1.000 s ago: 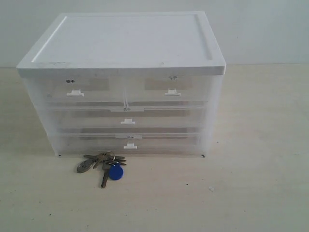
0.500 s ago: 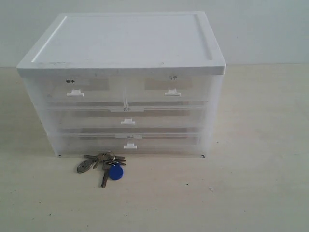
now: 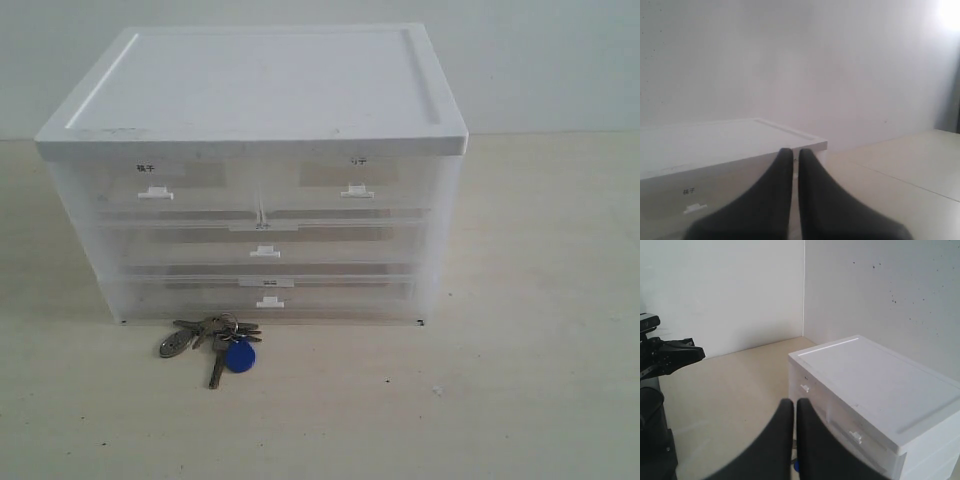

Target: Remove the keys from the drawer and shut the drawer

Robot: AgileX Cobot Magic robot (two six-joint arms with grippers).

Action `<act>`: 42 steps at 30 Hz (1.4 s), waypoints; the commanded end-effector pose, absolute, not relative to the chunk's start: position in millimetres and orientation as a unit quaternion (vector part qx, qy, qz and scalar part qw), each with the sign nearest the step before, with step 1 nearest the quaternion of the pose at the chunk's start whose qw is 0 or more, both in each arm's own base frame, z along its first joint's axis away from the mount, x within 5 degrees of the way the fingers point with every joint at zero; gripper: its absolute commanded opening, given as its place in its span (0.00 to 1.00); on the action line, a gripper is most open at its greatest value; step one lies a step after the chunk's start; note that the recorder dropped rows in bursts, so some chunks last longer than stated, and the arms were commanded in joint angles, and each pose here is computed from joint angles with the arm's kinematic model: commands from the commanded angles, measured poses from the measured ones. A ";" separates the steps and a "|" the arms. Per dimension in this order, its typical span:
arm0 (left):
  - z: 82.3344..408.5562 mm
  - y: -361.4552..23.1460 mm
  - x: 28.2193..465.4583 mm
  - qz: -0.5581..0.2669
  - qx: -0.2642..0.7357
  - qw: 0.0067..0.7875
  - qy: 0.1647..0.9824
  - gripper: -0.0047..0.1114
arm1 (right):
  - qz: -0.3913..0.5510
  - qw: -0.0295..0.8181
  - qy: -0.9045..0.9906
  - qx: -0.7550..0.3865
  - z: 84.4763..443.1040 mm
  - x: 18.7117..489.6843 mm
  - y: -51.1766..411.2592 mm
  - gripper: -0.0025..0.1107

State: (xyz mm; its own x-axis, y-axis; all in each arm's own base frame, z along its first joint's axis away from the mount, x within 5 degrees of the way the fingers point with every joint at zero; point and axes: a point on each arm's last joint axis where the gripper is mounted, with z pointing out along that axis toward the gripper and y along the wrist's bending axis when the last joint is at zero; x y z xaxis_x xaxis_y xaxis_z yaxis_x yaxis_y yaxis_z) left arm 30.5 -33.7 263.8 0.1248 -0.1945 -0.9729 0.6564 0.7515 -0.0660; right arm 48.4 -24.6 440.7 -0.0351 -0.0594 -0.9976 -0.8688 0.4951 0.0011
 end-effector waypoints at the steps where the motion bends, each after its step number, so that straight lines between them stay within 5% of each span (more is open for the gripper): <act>1: 263.9 -27.5 35.1 -0.267 0.166 0.742 0.592 0.08 | 0.345 0.590 0.631 -0.366 441.0 48.3 -25.6 0.02; 5: 250.4 -20.0 43.2 -0.216 0.136 0.719 0.647 0.08 | 0.345 0.590 0.631 -0.366 441.0 48.3 -25.6 0.02; 13: 224.0 -29.6 43.6 -0.136 0.266 0.699 0.650 0.08 | 0.345 0.590 0.631 -0.366 441.0 48.3 -25.6 0.02; 32: 202.2 1.9 56.4 -0.007 -0.029 0.695 0.719 0.08 | 0.345 0.591 0.631 -0.366 441.1 48.4 -25.6 0.02; 42: 185.8 3.8 54.2 0.023 -0.021 0.626 0.779 0.08 | 0.344 0.591 0.632 -0.366 440.9 48.5 -25.7 0.02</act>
